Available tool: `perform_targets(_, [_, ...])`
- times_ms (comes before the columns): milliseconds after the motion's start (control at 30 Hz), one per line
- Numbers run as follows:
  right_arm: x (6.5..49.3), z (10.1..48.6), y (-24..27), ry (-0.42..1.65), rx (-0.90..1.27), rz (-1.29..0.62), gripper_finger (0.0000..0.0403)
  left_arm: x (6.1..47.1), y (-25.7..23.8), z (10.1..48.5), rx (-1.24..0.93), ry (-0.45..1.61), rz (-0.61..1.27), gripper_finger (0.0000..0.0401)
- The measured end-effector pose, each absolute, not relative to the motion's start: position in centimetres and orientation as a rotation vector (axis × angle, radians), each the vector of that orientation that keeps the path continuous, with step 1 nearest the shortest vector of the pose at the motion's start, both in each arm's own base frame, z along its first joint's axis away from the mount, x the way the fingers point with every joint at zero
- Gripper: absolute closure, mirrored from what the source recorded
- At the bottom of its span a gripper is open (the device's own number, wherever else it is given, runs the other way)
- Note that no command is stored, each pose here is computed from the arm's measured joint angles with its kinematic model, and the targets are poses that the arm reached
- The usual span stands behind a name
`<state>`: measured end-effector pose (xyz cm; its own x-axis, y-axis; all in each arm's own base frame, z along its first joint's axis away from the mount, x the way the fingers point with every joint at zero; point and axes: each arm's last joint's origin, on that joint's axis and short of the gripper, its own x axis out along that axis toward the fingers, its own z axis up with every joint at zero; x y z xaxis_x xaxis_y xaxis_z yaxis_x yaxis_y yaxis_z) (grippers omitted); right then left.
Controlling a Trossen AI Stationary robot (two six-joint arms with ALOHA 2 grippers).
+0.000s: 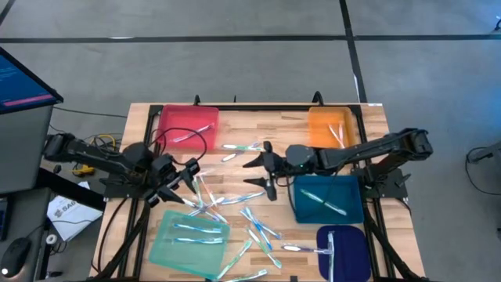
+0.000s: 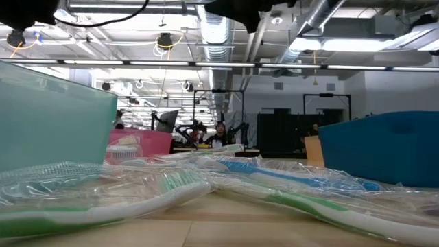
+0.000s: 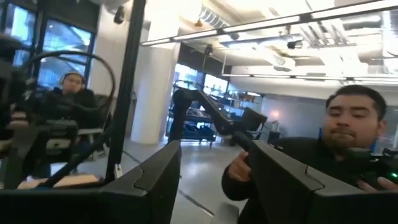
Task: Pick & Place Toothbrushes
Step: Put the orange toothbrush into the orange bin
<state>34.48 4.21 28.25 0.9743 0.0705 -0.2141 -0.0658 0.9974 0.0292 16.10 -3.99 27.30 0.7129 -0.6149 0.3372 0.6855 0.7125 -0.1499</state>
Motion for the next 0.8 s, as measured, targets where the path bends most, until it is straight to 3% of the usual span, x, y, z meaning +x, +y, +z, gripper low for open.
perform_targets(133, [34.7,28.0,4.9,0.237,0.002,0.087,0.0159,16.4,-4.6,27.3,-0.262,-0.202,-0.705,0.0227])
perform_targets(600, [33.6,28.3,6.9,0.273,-0.013,0.152,0.0159,17.2,-6.8,27.8,-0.05,0.043,-0.384,0.0249])
perform_targets(800, [33.7,28.3,6.7,0.275,-0.009,0.144,0.0159,17.4,-6.6,27.5,-0.222,0.206,-0.205,0.0249])
